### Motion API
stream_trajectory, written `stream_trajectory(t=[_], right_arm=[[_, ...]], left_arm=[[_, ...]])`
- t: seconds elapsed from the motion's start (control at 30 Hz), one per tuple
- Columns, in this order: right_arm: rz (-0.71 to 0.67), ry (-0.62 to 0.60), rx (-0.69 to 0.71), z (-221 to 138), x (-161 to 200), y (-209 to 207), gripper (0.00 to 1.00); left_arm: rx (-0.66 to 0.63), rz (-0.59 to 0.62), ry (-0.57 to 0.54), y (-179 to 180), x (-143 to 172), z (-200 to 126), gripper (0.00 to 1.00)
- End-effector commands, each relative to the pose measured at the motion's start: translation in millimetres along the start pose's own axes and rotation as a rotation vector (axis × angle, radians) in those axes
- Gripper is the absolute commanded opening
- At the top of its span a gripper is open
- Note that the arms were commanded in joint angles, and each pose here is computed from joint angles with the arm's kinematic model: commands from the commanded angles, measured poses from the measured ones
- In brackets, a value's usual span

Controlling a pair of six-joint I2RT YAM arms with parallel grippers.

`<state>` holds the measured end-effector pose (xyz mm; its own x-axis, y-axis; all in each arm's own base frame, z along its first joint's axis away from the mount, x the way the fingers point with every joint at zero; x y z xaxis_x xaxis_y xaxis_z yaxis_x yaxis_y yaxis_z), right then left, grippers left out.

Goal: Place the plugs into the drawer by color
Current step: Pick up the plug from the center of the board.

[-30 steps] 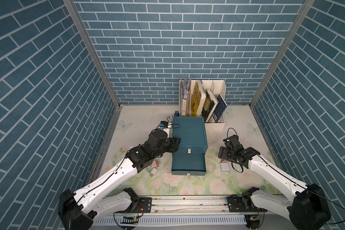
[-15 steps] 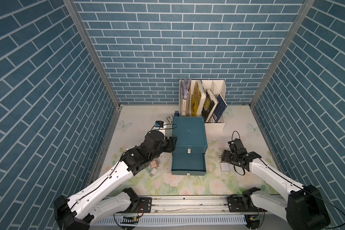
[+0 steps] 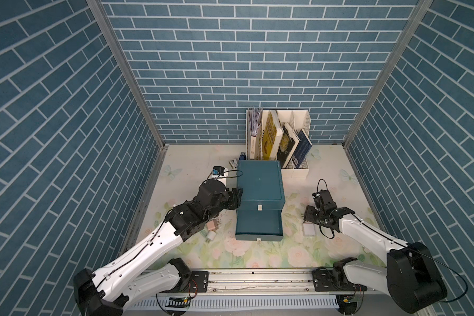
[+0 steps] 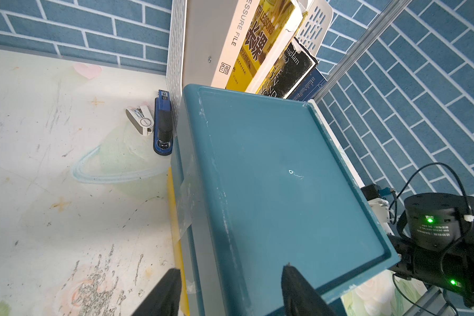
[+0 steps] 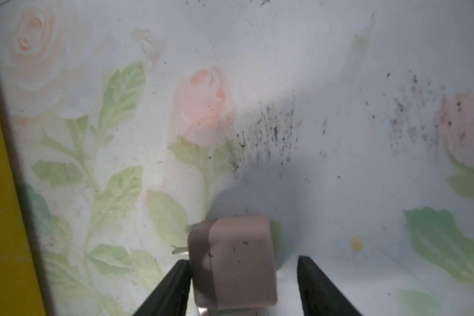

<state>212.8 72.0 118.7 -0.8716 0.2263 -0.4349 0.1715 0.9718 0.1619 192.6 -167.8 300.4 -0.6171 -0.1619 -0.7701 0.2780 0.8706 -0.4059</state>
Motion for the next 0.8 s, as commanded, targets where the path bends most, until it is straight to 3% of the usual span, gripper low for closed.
stream_trajectory(t=[0.0,0.13,0.27,0.37,0.43,0.5,0.63,0.77], right_arm=[[-0.021,0.001,-0.002,3.7,2.2,-1.8,0.65],[-0.026,0.009,0.011,7.1,4.2,-3.4,0.57],[-0.023,0.015,0.011,9.8,5.7,-4.0,0.56],[-0.023,0.010,0.016,9.4,6.1,-4.8,0.44],[-0.022,0.006,0.025,8.0,6.6,-6.4,0.43],[-0.023,0.000,0.025,3.8,5.0,-6.0,0.31],[-0.025,-0.072,0.006,-25.0,-2.9,-3.3,0.20],[-0.045,-0.200,-0.107,-85.7,-11.1,14.6,0.10]], left_arm=[[0.003,-0.001,0.006,0.9,3.0,0.2,0.64],[0.008,-0.003,0.007,1.4,5.0,1.7,0.64],[0.004,0.003,0.016,1.5,6.0,2.7,0.64],[0.005,0.002,0.015,2.9,7.9,3.0,0.64],[0.000,0.004,0.021,3.5,9.2,3.7,0.64],[0.003,-0.001,0.020,3.3,8.8,2.9,0.64],[0.011,-0.004,0.011,3.4,8.6,1.6,0.64],[0.038,-0.011,0.003,0.0,5.9,-0.1,0.64]])
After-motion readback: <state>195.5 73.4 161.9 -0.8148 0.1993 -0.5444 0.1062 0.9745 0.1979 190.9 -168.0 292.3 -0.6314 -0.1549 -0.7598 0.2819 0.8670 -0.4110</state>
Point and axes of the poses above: each gripper's point midway between its finger pads, its own z axis out along the fingers, its own y axis along the line the jaws close on, x = y × z, the point moved 9 cm from there along -z, back along the fingers, and after that the axes turned 1 degree about -z, right-handed, at the moved point
